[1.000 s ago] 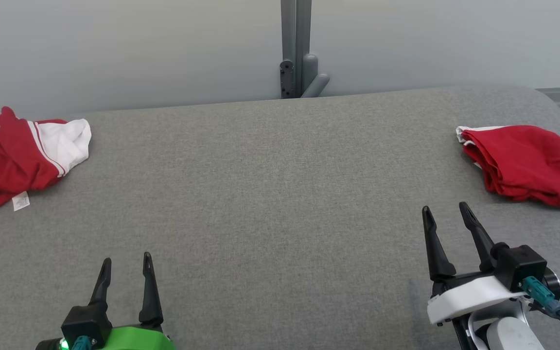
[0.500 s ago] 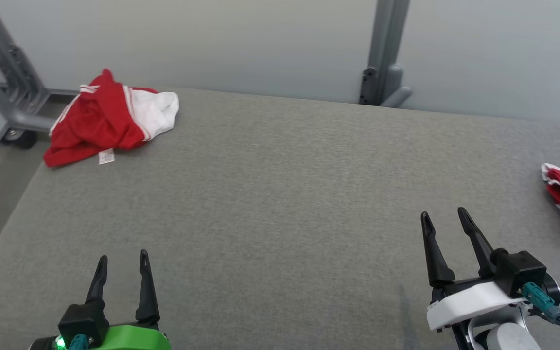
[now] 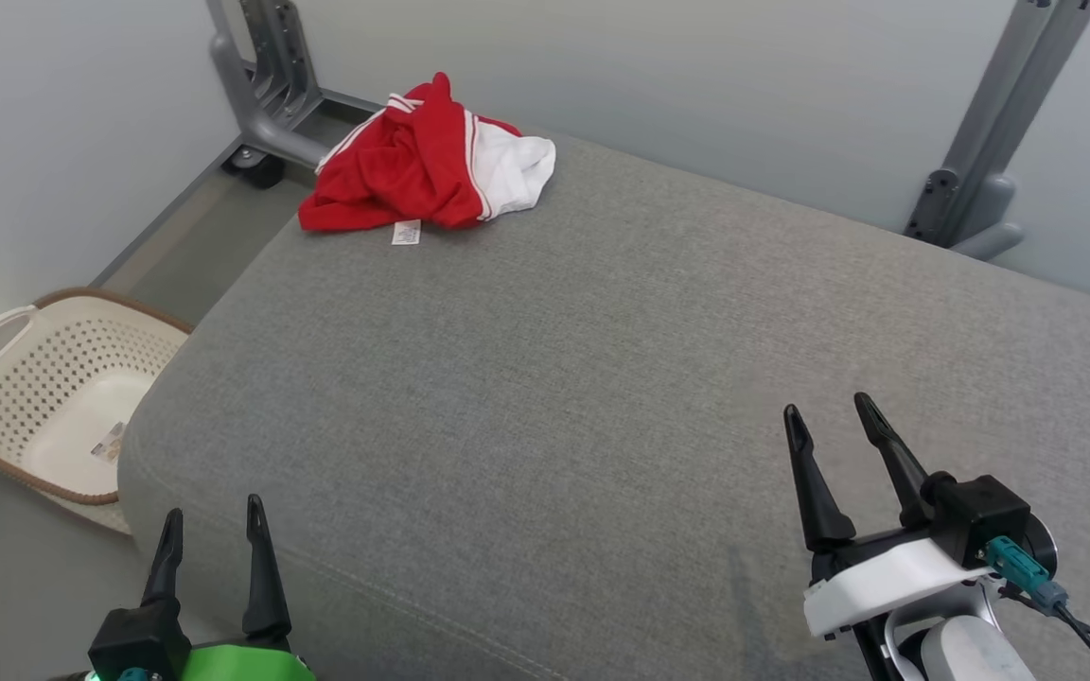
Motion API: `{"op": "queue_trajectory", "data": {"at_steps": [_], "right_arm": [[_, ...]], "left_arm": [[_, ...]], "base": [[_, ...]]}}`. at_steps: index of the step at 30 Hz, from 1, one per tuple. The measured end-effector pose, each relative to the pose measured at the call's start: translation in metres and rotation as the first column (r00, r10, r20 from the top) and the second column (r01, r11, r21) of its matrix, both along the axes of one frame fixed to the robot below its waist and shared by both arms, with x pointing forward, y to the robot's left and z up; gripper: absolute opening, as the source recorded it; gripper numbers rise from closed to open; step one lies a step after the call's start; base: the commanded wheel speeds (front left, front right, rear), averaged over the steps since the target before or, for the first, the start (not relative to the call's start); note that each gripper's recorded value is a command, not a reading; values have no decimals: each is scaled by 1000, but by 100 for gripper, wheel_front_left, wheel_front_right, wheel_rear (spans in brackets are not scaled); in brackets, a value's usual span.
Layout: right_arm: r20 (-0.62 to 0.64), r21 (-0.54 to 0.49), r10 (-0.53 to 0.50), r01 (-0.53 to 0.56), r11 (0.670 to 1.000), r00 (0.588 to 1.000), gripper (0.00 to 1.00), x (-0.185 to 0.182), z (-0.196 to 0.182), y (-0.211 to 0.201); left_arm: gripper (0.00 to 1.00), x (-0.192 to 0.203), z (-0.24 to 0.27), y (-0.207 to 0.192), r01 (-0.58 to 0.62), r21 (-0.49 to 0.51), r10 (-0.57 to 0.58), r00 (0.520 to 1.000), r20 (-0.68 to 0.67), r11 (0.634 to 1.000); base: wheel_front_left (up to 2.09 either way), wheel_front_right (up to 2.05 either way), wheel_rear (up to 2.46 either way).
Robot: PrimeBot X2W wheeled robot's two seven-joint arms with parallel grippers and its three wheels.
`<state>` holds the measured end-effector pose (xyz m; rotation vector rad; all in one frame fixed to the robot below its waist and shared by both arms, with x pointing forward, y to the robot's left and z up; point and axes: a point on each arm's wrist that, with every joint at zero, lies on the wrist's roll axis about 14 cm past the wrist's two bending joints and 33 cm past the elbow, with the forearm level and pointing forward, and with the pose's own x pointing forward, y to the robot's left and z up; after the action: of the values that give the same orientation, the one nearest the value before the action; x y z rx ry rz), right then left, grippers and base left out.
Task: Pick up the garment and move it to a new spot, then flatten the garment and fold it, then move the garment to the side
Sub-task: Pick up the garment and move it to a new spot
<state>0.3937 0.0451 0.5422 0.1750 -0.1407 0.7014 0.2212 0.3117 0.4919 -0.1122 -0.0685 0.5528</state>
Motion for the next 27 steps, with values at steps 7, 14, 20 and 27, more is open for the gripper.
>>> {"op": "queue_trajectory", "data": {"at_steps": [7,14,20,27], "right_arm": [[-22,-2,42,-42,999,999,100,2,-8,16],[-18,-3,19,-19,1000,1000,100,7,-8,9],[15,-5,-2,2,1000,1000,100,15,-1,3],[55,-13,-57,58,998,997,100,37,7,-11]], "left_arm": [[100,-10,-2,6,-42,-3,42,999,-14,999],[100,0,2,0,-11,1,11,1000,-4,1000],[100,32,26,5,51,52,-53,998,44,997],[100,104,89,31,124,195,-147,984,104,973]], "base": [[0,0,0],[0,0,0],[0,0,0],[0,0,0]]}}
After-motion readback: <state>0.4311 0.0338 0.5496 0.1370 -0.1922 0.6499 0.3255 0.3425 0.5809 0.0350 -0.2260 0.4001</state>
